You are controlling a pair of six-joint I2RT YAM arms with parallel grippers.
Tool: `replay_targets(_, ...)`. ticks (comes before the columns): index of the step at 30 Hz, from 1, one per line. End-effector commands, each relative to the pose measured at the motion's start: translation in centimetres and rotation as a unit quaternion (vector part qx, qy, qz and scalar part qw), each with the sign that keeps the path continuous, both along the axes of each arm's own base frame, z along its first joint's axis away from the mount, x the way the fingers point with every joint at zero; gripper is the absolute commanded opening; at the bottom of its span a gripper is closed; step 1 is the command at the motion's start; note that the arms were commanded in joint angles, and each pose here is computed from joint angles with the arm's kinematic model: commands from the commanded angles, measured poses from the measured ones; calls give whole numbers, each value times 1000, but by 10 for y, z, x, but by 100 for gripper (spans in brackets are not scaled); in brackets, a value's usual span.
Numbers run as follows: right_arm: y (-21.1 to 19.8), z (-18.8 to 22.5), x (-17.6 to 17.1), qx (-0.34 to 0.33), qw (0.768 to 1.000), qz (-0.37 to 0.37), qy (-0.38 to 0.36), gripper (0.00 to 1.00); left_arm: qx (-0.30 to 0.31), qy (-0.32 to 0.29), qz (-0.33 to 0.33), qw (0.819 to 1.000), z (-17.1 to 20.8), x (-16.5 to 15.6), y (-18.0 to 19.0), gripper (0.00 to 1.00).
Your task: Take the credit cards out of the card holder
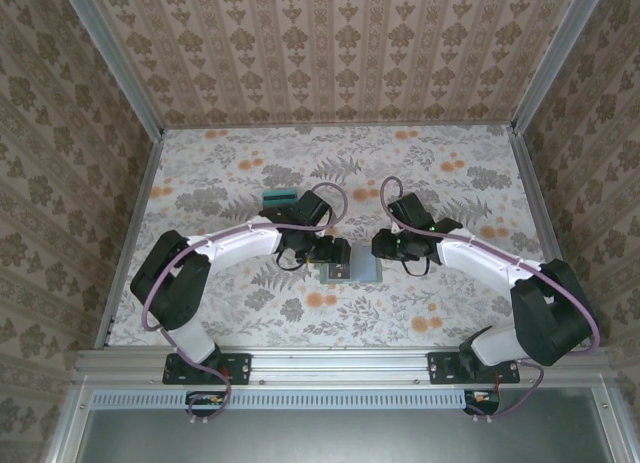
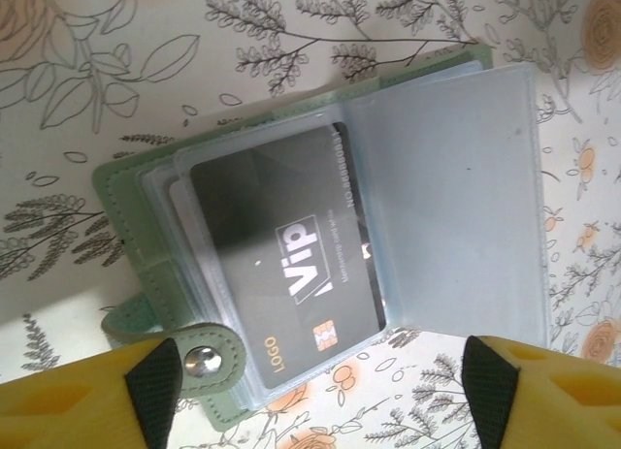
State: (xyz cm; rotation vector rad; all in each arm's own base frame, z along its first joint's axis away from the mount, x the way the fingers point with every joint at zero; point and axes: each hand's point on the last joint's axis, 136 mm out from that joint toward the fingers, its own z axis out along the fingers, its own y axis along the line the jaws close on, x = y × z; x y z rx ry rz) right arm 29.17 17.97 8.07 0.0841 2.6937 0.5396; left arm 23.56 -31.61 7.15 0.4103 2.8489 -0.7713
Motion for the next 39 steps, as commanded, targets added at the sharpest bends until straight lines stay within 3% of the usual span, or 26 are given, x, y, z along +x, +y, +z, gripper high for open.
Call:
replay_targets(1,12,15,0,29,1000,7,-2,33,-9,2,-7,1000,-3,-2,-5,67)
replay_targets(7,38,27,0,89,996,26,-4,32,5,9,5,1000,-18,0,6,41)
replay_targets(12,60,34,-3,109,992,55,-9,31,11,23,5,1000,-29,-3,9,32)
replay_targets(27,74,-29,-9,108,989,39,90,22,27,49,10,998,-50,-14,16,19)
replay_targets(39,70,-55,-14,102,987,21,123,21,25,48,1,999,-48,-20,9,17)
